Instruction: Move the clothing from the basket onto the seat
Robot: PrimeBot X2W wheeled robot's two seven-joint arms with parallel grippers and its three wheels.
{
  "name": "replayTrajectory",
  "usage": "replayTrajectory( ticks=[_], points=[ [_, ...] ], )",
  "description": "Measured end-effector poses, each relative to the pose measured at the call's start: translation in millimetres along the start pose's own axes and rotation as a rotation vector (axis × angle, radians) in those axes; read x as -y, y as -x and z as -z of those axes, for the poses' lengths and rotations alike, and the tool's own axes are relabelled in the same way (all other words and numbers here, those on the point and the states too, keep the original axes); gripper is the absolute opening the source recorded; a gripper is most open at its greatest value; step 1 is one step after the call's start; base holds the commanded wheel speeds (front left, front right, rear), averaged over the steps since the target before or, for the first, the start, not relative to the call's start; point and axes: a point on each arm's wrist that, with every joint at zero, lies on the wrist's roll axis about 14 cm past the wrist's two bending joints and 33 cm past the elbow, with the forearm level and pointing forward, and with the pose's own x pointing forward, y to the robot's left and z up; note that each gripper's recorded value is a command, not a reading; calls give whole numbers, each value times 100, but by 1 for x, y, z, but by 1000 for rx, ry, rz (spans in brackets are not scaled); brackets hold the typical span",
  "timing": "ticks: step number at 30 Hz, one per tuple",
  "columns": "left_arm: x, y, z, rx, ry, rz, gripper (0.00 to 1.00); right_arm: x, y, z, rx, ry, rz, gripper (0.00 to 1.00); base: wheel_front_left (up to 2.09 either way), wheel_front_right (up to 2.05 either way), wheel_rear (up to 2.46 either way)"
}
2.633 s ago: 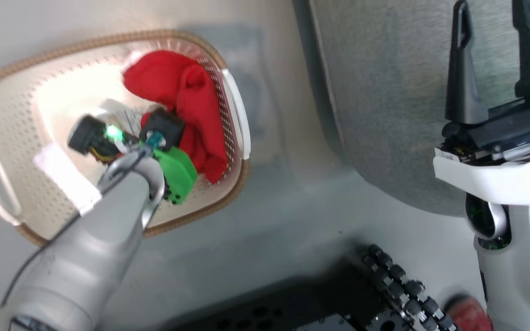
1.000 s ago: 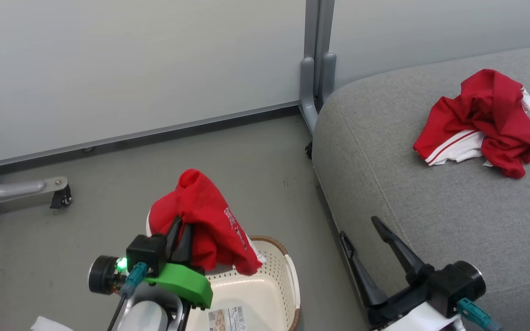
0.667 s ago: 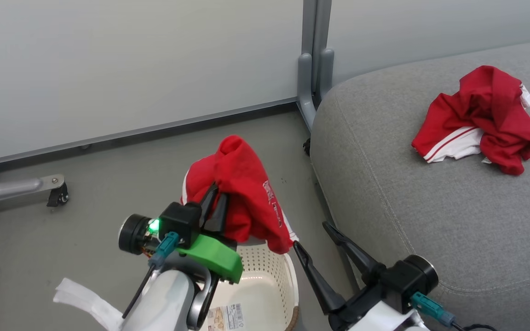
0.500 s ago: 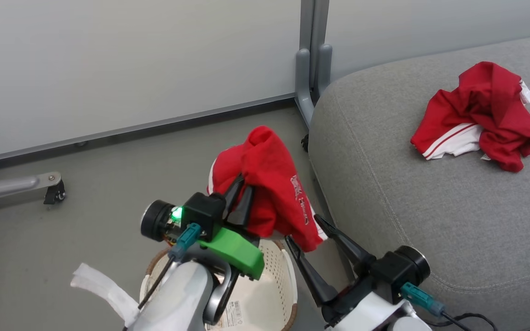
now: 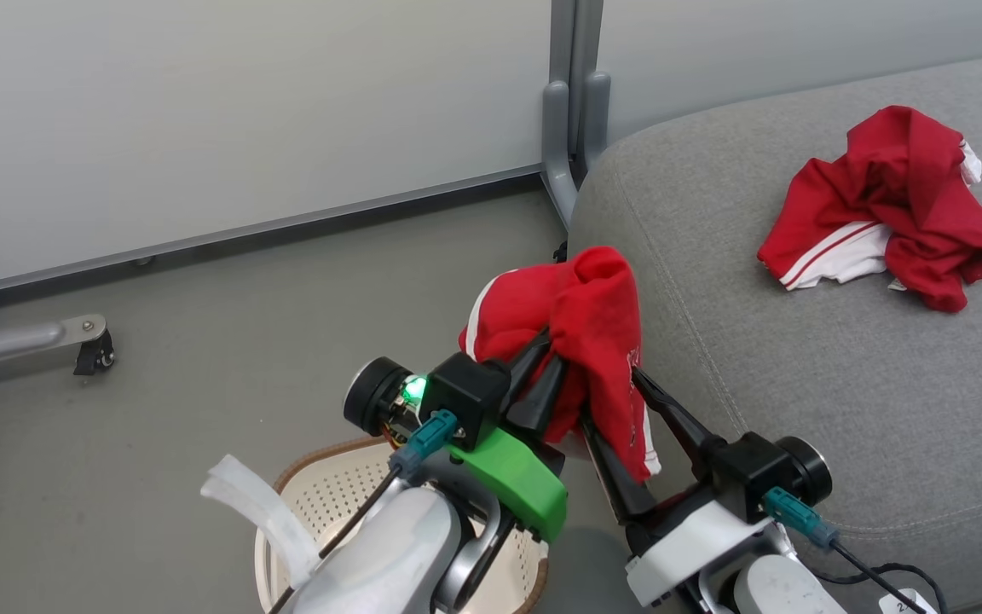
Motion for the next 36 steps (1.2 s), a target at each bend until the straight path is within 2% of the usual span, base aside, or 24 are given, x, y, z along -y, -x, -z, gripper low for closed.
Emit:
replayTrajectory(
  ticks=[2, 3, 7, 16, 17, 18, 19, 36],
  points=[
    [4, 1, 3, -16, 10, 10, 0, 2, 0, 3, -10, -4, 6, 98, 0, 0, 0],
    [4, 1, 5, -24, 12, 13, 0, 1, 1, 5, -16, -8, 7, 0, 0, 0, 0],
    [4, 3, 11, -46, 16, 10, 0, -5, 1, 13, -38, -28, -9, 0, 0, 0, 0],
    [-8, 8, 21, -76, 1, -22, 0, 3, -1, 11, -29, -59, 20, 0, 0, 0, 0],
    [-9, 9, 22, -79, 0, -24, 24, 4, -1, 11, -28, -60, 22, 0, 0, 0, 0],
    [-10, 9, 22, -82, -1, -27, 41, 4, -2, 11, -27, -62, 24, 0, 0, 0, 0],
    [-11, 10, 24, -85, 0, -31, 100, 6, -2, 10, -24, -68, 30, 0, 0, 0, 0],
    [-27, 30, 32, -117, -6, -84, 100, 8, -4, 5, -6, -85, 42, 0, 0, 0, 0]
  ],
)
